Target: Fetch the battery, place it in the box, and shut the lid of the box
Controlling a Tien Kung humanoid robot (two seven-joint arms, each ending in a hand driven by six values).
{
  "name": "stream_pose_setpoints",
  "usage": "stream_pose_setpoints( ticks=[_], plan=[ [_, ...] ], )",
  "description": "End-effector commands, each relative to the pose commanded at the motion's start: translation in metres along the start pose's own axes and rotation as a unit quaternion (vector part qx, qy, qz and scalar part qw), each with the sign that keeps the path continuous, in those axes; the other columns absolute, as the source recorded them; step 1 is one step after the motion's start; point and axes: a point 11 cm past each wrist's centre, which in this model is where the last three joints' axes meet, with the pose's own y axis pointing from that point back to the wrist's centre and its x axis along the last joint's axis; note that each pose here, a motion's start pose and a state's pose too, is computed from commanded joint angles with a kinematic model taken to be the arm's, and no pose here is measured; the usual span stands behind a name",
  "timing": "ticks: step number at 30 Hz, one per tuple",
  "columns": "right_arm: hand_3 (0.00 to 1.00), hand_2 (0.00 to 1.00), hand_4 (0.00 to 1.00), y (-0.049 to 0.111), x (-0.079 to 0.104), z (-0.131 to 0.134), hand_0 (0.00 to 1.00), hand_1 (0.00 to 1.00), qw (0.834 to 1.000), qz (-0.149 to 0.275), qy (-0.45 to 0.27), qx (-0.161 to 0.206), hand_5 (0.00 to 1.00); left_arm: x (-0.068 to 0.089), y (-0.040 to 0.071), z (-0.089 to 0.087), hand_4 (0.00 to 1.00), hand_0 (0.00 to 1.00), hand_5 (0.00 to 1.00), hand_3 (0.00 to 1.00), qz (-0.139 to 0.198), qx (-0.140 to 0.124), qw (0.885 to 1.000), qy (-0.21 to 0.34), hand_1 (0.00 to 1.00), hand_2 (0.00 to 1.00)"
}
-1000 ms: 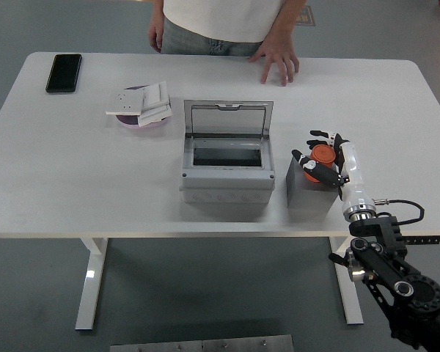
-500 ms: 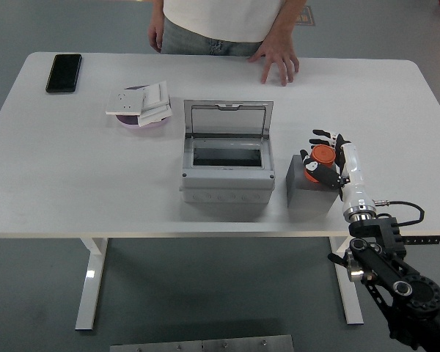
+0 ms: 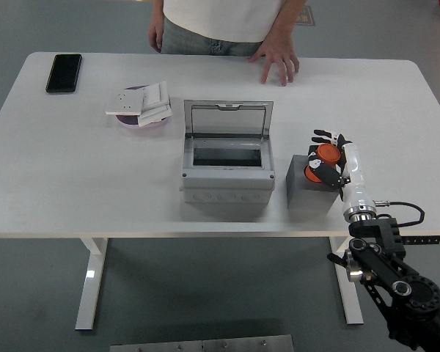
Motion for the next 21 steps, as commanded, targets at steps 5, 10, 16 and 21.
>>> stream_pose_setpoints(
  ticks=[5,10,16,21],
  plan=[
    [0.523,0.545,0.484,0.0006,-0.0005,0.0015,0.552,0.556,1.000,0.000,-0.001,-0.003,0.002,0.0003,0.0001,0.0009,0.551,0.585,0.062,0.547,0.000,-0.001,1.000,0.000,0.752,0.586],
    [0.523,0.545,0.484,0.0014,-0.0014,0.0027,0.552,0.556,1.000,0.000,-0.003,-0.006,0.002,0.0012,0.0002,0.0012,0.551,0.585,0.062,0.547,0.001,0.000,1.000,0.000,0.752,0.586],
    [0.439,0.462,0.567,0.0023,-0.0030,0.0033,0.434,0.445,1.000,0.000,-0.004,-0.006,0.002,0.0017,0.0002,0.0009,0.552,0.584,0.060,0.548,0.002,0.000,1.000,-0.002,0.752,0.586],
    [0.411,0.411,0.531,0.0023,-0.0047,0.0017,0.392,0.392,1.000,-0.001,-0.004,-0.004,0.002,0.0018,0.0002,0.0012,0.551,0.582,0.058,0.548,0.002,0.001,1.000,-0.003,0.752,0.586]
  ],
)
